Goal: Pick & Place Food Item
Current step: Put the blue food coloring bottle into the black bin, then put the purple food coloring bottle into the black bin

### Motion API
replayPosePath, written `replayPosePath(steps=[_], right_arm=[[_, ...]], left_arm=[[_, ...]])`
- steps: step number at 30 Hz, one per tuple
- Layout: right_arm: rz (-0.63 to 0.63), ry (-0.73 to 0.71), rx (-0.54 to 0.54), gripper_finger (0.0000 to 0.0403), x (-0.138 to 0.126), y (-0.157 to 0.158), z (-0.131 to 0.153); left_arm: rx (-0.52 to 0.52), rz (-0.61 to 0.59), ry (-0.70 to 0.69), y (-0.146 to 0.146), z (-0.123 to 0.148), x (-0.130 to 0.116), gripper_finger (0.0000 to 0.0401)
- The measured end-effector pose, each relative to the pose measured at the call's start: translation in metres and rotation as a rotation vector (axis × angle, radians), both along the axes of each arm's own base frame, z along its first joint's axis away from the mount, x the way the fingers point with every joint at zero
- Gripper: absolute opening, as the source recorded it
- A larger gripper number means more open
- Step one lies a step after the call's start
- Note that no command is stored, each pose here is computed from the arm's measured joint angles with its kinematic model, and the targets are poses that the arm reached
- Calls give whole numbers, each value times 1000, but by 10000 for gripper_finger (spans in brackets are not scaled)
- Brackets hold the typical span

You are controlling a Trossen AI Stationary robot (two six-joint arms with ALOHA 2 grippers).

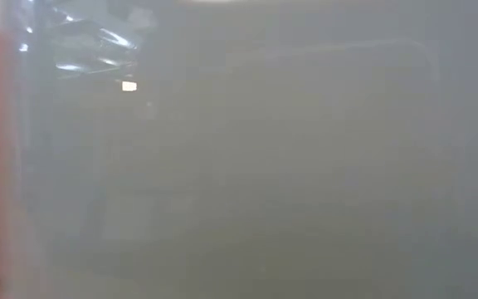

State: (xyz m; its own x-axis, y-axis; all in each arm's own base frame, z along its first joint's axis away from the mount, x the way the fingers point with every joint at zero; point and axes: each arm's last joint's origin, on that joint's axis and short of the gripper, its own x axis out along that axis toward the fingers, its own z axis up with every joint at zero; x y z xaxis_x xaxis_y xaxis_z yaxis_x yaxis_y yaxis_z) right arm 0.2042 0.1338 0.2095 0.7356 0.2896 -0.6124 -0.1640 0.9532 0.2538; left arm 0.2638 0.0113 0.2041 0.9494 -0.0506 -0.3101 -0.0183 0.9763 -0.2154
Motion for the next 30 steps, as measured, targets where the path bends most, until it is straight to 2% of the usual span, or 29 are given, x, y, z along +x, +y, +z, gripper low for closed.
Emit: replayPosePath(steps=[11,19,23,30], right_arm=[[3,256,131,47,13,30,-34],[5,330,234,53,21,35,-43],[34,304,256,85,25,36,-42],[44,252,284,165,29,37,-37]], left_arm=[[1,-2,-37,0,3,1,209],[-1,-2,-37,0,3,1,209],[-1,-2,-36,0,3,1,209],[1,-2,-36,0,3,1,209]])
